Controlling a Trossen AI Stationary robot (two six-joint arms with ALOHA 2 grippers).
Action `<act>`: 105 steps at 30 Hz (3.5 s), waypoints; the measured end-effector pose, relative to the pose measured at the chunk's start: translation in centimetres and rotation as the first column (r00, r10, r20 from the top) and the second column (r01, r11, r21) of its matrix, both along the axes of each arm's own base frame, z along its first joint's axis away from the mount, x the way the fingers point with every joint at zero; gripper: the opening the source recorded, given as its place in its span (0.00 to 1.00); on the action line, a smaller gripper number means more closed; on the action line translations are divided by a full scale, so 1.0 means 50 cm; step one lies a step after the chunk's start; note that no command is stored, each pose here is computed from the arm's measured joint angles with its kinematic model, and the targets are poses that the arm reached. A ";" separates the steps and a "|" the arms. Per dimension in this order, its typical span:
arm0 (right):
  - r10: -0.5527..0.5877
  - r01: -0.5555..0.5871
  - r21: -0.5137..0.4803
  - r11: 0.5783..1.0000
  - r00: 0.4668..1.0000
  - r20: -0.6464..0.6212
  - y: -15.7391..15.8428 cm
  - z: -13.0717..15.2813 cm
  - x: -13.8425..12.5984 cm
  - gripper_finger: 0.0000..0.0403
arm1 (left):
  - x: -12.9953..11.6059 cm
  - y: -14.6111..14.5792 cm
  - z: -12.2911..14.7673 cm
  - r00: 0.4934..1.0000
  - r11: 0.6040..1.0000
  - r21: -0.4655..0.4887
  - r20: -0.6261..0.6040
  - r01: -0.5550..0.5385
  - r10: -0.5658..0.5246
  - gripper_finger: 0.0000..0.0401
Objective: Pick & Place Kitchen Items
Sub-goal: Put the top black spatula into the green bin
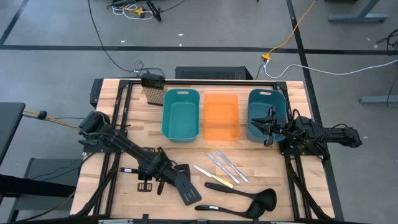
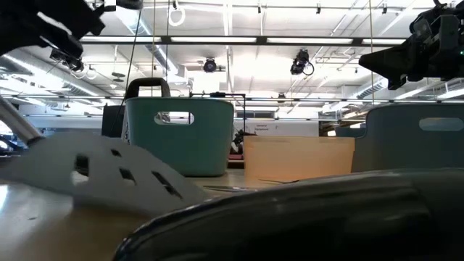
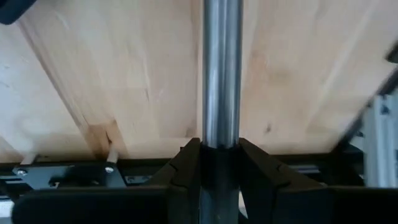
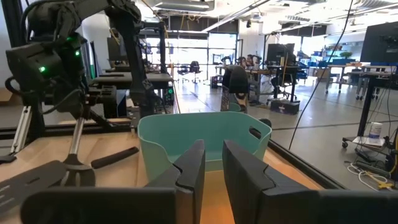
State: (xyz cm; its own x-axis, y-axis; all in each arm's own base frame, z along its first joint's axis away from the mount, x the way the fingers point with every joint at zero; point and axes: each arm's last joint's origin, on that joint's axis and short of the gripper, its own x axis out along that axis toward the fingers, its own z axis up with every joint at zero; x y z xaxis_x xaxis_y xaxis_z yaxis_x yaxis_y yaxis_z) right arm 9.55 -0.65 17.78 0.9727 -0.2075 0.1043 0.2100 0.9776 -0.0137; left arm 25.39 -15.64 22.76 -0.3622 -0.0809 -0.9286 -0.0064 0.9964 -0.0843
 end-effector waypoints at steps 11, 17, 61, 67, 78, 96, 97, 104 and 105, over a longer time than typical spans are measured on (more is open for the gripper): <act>0.000 0.000 0.000 1.000 1.000 0.000 0.000 0.000 0.000 0.17 | 0.012 0.017 0.013 0.993 0.993 -0.046 -0.045 -0.112 0.110 0.21; 0.000 0.000 -0.007 1.000 1.000 -0.002 0.000 0.000 0.000 0.17 | 0.007 0.019 0.016 0.992 0.993 -0.078 -0.090 -0.093 0.085 0.21; -0.001 0.001 -0.012 1.000 1.000 -0.002 0.000 0.000 0.000 0.17 | 0.017 0.009 0.023 0.956 0.905 -0.345 -0.233 -0.250 0.175 0.21; -0.001 0.001 -0.012 1.000 1.000 -0.003 0.000 0.000 0.000 0.17 | -0.008 -0.016 0.024 0.971 0.935 -0.323 -0.227 -0.147 0.075 0.21; 0.000 0.000 0.001 1.000 1.000 0.000 0.000 0.000 0.000 0.17 | -0.062 -0.064 0.025 0.972 0.976 -0.216 -0.220 0.035 -0.083 0.21; 0.004 -0.004 0.032 0.999 1.000 0.006 0.000 0.000 0.000 0.17 | -0.123 -0.069 0.249 0.856 0.977 0.100 0.471 0.189 -0.214 0.21; 0.004 -0.004 0.035 0.999 1.000 0.007 0.000 0.000 0.000 0.17 | -0.124 -0.061 0.256 0.832 0.971 0.141 0.501 0.191 -0.237 0.21; 0.006 -0.007 0.052 0.999 1.000 0.010 0.000 0.000 0.000 0.17 | -0.085 0.006 0.283 0.635 0.807 0.584 0.590 0.091 -0.499 0.21; 0.006 -0.007 0.052 0.999 1.000 0.010 0.000 0.000 0.000 0.17 | -0.077 0.017 0.286 0.621 0.771 0.634 0.579 0.064 -0.528 0.21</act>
